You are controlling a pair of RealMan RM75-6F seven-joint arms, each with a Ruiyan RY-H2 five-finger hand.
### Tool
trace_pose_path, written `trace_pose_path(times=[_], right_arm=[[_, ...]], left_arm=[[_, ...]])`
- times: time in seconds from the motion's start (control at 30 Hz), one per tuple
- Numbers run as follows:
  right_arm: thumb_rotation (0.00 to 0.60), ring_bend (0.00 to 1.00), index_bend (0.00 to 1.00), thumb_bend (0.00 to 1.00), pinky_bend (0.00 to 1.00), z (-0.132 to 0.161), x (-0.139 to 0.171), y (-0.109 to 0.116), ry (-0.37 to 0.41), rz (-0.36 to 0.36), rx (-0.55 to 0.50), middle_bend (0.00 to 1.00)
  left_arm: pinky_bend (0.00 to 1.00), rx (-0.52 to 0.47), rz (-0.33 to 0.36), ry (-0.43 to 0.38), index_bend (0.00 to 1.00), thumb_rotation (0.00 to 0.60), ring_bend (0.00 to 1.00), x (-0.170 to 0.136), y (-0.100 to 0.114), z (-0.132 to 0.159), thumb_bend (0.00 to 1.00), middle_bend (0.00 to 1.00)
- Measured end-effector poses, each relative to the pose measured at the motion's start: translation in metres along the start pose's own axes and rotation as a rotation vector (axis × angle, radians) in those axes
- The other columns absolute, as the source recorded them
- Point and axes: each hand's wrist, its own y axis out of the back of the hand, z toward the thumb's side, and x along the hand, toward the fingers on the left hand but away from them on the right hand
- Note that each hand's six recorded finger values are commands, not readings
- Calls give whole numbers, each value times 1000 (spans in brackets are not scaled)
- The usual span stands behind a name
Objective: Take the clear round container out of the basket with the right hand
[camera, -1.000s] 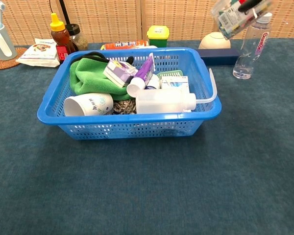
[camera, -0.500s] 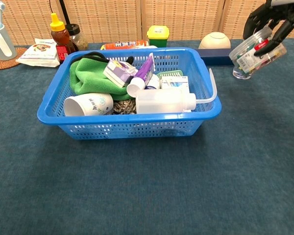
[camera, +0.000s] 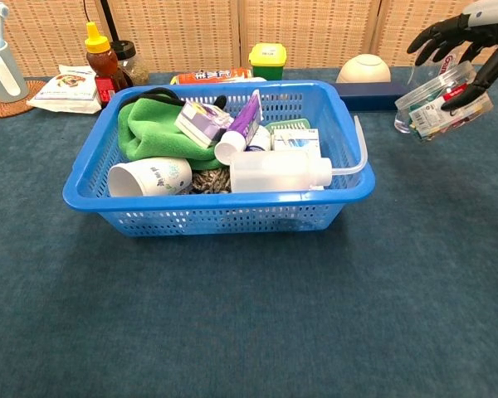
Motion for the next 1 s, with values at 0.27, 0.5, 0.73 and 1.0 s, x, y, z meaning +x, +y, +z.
trace_pose_path(times=[0.27, 0.5, 0.73, 1.0], right_arm=[[600, 0, 21, 197, 28, 7, 37, 8, 25, 9, -2, 0], [600, 0, 14, 197, 0, 9, 53, 11, 53, -14, -1, 0], [600, 0, 0, 197, 0, 4, 79, 16, 92, -85, 9, 0], [600, 0, 0, 117, 0, -23, 130, 19, 122, -291, 134, 0]], left_arm=[[0, 0, 3, -14, 0, 600, 0, -3, 1, 2, 0, 0], [0, -6, 12, -19, 0, 600, 0, -6, 3, 2, 0, 0], [0, -8, 17, -25, 0, 600, 0, -8, 3, 2, 0, 0], [0, -13, 57, 1, 0, 600, 0, -17, 6, 0, 0, 0]])
